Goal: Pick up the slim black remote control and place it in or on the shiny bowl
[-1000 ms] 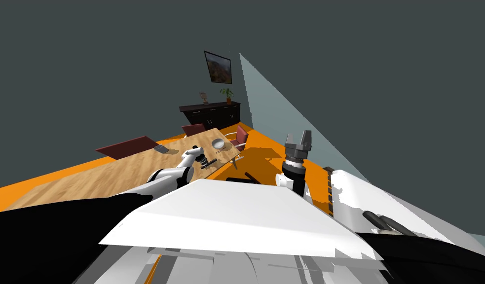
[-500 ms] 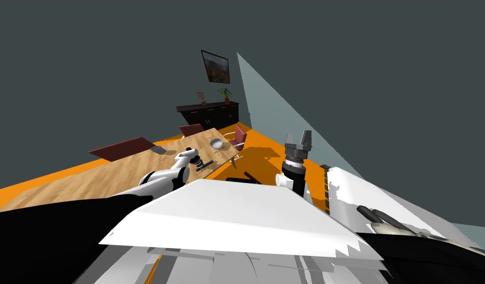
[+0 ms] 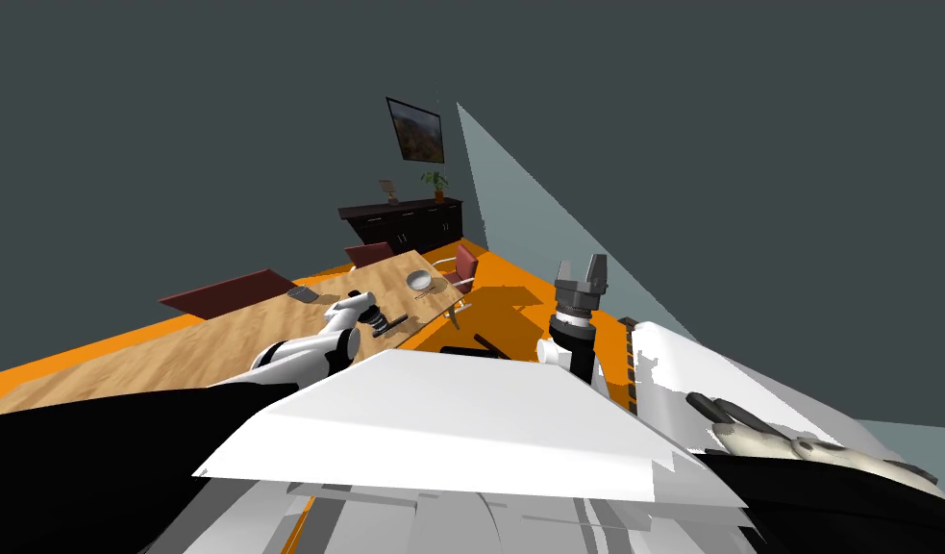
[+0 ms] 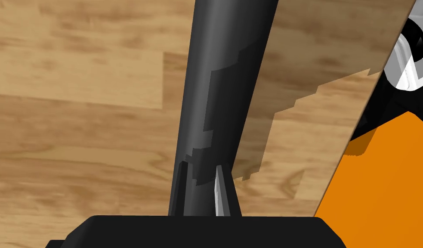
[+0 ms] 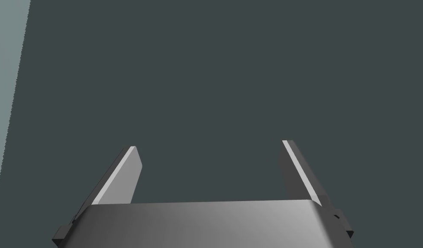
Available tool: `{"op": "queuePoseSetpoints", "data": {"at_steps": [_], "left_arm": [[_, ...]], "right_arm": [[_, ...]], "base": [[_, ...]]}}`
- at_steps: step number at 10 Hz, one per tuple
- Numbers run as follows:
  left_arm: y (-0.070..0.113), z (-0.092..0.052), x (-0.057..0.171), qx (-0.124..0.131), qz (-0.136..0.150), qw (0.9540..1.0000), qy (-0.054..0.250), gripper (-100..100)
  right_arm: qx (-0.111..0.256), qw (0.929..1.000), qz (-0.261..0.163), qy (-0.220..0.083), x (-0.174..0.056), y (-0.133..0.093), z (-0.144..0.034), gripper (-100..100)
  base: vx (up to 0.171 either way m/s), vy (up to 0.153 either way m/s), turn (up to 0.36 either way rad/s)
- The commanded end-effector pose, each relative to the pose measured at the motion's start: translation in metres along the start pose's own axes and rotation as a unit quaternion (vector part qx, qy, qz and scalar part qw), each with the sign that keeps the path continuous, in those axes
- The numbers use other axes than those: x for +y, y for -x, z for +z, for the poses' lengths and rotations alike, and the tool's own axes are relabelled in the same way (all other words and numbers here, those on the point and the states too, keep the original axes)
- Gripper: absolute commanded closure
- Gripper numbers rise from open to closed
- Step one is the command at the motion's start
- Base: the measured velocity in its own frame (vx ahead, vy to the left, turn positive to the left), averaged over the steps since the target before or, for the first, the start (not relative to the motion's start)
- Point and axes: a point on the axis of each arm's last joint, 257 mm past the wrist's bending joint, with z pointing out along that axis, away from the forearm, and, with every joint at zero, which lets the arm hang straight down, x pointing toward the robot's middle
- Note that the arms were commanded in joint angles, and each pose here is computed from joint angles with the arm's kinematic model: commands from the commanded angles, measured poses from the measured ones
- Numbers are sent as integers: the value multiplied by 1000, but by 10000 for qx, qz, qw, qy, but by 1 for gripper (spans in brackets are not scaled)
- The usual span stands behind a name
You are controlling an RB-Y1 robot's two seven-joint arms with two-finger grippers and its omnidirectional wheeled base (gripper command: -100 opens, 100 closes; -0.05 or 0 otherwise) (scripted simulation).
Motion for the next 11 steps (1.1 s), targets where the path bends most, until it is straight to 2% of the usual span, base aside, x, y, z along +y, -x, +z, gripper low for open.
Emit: {"op": "queuePoseSetpoints", "data": {"at_steps": [1,3,4,7,10,11], "left_arm": [[19,3,1,-43,-195,9998,61,100],[51,-1,-6,-73,-520,9986,22,100],[51,-1,-6,-73,-520,9986,22,100],[96,-10,-16,-106,-980,9951,-72,100],[96,-10,-16,-106,-980,9951,-72,100],[124,-17,-23,-116,-1254,9919,-150,100]], "right_arm": [[0,10000,0,0,0,0,0,0],[0,10000,0,0,0,0,0,0],[0,10000,0,0,0,0,0,0],[0,10000,0,0,0,0,0,0],[0,10000,0,0,0,0,0,0],[0,10000,0,0,0,0,0,0]], "base": [[-1,-10,-64],[-14,-26,-77],[-10,-20,-22],[-5,-24,-70],[0,-4,-8],[6,-18,-101]]}}
